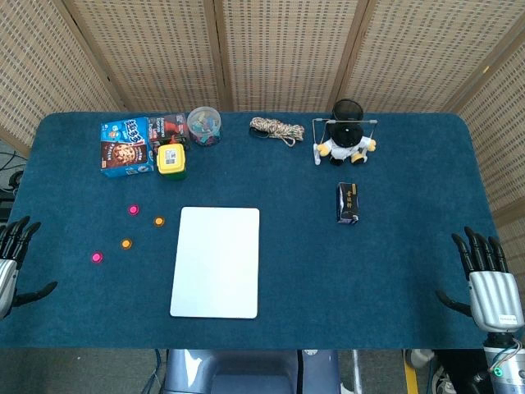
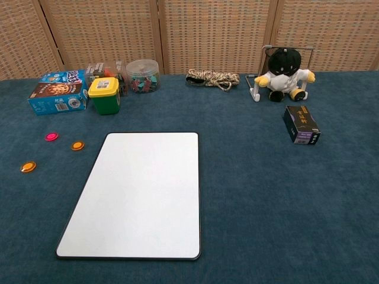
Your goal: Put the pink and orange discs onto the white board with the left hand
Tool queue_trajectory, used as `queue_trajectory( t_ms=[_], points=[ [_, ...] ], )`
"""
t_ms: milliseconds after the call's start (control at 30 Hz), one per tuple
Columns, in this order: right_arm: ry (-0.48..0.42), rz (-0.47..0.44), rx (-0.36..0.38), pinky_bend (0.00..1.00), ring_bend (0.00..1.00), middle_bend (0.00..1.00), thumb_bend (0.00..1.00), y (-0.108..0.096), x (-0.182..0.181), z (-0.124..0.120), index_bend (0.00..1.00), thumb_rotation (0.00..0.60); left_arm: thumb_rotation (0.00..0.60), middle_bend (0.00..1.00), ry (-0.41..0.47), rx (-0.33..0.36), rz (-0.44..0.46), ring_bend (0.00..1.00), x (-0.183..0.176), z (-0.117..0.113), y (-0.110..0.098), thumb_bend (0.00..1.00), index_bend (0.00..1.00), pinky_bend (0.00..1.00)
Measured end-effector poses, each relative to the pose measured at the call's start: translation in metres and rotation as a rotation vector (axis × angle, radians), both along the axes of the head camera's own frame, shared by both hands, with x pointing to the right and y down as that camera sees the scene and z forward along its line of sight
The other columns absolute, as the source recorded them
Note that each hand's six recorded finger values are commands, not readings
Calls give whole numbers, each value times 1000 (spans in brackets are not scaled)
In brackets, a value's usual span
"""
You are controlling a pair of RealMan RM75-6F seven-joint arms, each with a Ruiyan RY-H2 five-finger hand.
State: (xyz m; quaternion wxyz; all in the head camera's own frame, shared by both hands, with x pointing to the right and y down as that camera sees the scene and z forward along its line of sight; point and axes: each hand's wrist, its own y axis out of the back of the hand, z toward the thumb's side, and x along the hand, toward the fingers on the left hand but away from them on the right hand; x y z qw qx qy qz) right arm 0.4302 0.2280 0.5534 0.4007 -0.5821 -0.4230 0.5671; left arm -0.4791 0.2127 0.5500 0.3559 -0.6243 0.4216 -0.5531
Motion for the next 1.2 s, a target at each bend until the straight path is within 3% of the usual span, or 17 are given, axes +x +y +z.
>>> queue_trajectory(
  t_ms=[367, 433, 533, 633, 1067, 1200],
  points=[
    [-9, 3, -1, 0, 0, 0, 0, 0, -1, 0, 0, 600, 600, 0, -2, -37, 4, 0, -1, 12, -1, 0, 8, 0],
    [-7, 2, 0, 0, 0, 0, 0, 0, -2, 0, 0, 600, 600, 0, 5, -57, 4, 0, -2, 19, -4, 10, 62, 0],
    [-8, 8, -5, 0, 0, 0, 0, 0, -1, 1, 0, 600, 600, 0, 12, -84, 5, 0, -5, 32, -8, 99, 219, 0],
    [-12, 13, -7, 0, 0, 0, 0, 0, 1, 1, 0, 600, 600, 0, -1, -123, 5, 0, -10, 49, -9, 172, 284, 0],
    [-29, 15, -20, 0, 0, 0, 0, 0, 2, 1, 0, 600, 600, 0, -53, -279, -25, 0, -27, 118, -17, 405, 324, 0],
    [-33, 17, -20, 0, 0, 0, 0, 1, 2, 1, 0, 600, 600, 0, -51, -301, -7, 0, -19, 129, -22, 401, 325, 0]
  ],
)
